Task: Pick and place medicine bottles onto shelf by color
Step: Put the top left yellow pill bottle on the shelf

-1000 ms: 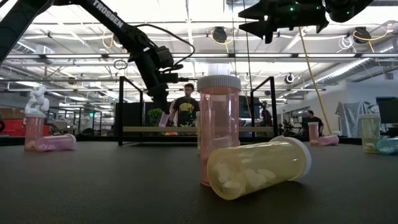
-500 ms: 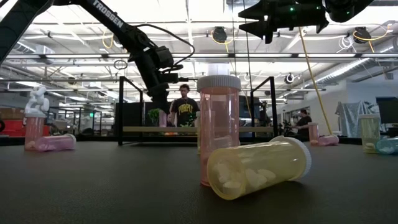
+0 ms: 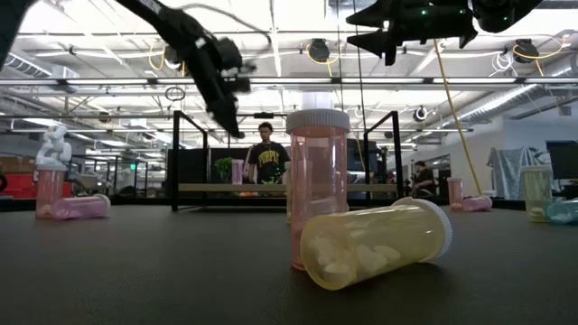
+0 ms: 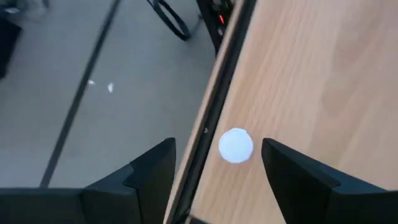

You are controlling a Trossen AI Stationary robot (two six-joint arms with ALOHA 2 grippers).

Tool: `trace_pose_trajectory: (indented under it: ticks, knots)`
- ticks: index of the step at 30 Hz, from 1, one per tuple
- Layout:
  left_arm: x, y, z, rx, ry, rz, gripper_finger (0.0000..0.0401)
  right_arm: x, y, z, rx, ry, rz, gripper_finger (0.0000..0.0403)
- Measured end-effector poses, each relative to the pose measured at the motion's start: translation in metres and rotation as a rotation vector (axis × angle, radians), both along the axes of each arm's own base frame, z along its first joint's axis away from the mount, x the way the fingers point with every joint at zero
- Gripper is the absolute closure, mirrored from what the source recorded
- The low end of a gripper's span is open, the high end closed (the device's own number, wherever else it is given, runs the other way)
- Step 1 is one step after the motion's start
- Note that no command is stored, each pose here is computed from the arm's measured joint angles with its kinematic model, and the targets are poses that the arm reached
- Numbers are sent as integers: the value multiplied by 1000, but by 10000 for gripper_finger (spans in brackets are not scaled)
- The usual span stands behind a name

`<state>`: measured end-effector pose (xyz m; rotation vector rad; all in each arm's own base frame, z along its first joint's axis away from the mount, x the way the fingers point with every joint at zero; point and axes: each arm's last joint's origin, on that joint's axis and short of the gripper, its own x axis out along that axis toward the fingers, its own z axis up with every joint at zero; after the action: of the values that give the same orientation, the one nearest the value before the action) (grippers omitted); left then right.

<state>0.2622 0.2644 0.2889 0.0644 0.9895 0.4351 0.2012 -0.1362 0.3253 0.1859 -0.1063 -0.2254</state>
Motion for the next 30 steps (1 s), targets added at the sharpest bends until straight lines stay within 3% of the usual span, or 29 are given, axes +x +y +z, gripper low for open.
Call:
trace_pose_trajectory:
  ticks: [3,5,10,15,21,30]
  knots:
    - [-7,-25,35,-6,-120,47,150,1,3,0,12,-4,81,151]
    - [-11,-47,59,-72,-258,32,149,2,6,0,42,-4,159,151]
    - [-14,-107,110,-234,-553,-200,164,5,12,2,118,-22,243,155]
    - [-8,-158,141,-244,-717,-423,203,6,17,6,131,-58,294,181]
    - [7,-201,153,-170,-797,-513,229,9,24,7,133,-55,378,205]
    - [22,-247,148,-130,-777,-353,217,16,44,-2,244,37,601,208]
